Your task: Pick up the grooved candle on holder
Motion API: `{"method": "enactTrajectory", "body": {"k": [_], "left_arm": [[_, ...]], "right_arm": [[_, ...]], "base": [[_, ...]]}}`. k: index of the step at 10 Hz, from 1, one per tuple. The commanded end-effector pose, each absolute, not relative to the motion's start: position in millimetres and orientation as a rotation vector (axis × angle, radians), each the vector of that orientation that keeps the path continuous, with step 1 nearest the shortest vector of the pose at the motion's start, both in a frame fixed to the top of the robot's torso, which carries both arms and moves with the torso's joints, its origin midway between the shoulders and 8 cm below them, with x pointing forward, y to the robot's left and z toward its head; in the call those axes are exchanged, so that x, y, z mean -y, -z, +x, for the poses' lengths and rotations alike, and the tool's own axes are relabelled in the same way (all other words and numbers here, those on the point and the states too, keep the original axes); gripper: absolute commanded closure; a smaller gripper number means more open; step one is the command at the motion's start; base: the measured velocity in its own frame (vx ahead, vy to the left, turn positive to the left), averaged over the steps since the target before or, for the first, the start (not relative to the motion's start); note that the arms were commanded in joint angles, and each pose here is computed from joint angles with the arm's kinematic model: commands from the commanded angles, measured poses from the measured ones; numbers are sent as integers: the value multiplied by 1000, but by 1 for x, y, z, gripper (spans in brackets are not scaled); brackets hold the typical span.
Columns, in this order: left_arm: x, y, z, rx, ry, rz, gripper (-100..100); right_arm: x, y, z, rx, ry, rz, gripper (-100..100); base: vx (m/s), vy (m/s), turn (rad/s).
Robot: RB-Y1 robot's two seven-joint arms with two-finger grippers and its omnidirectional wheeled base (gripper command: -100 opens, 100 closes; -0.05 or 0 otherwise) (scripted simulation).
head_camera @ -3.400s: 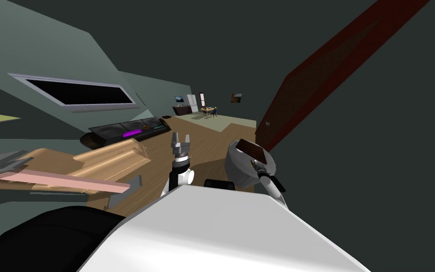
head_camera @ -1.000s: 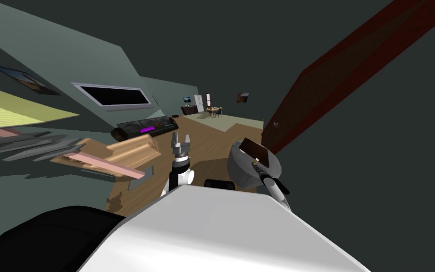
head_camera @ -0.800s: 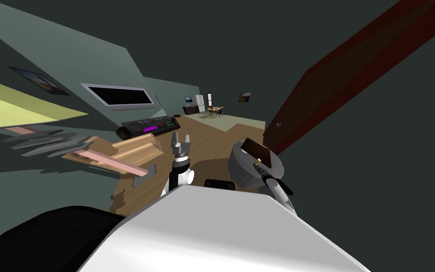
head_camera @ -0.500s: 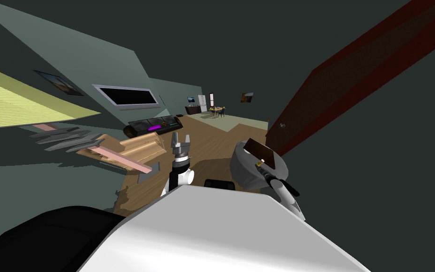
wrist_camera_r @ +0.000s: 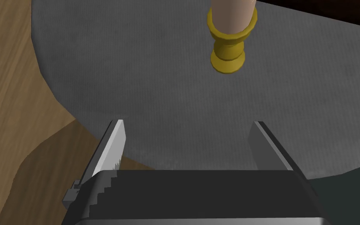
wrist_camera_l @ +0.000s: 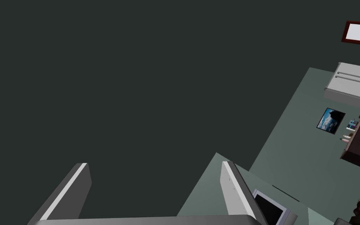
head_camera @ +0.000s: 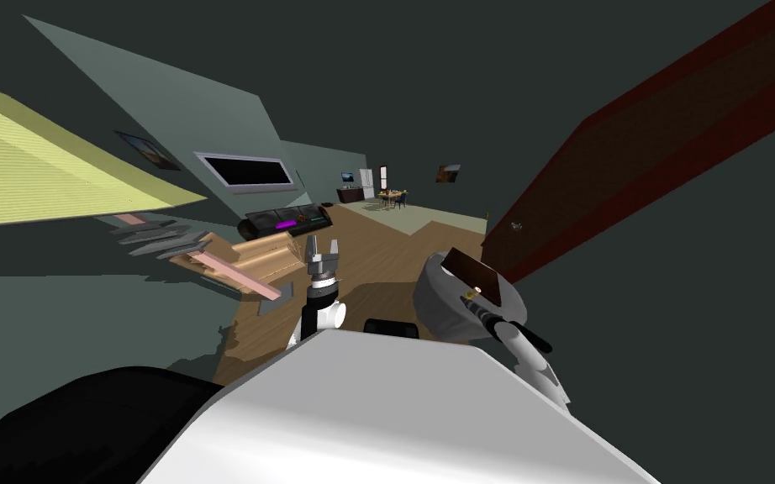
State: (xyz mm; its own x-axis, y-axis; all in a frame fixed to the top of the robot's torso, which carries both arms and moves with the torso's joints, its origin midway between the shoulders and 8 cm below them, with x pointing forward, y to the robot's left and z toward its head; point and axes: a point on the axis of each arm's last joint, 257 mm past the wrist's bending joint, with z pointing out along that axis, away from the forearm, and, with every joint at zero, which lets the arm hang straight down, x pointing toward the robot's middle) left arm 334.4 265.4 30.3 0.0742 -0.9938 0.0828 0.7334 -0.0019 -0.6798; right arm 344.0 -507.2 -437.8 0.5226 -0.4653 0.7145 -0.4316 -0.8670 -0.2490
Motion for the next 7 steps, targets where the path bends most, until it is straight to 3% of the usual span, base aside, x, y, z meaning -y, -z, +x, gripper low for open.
{"method": "enactTrajectory", "body": {"k": [1,7], "left_arm": [[-265,-30,334,-498,1450,-664,0],[-265,-30,334,-498,1450,-664,0]], "right_arm": [[512,439,337,-815,1231,-2708,-100],[520,438,314,-862,1042,-2717,-100]], "base": [[-10,17,120],[4,-15,90]]}}
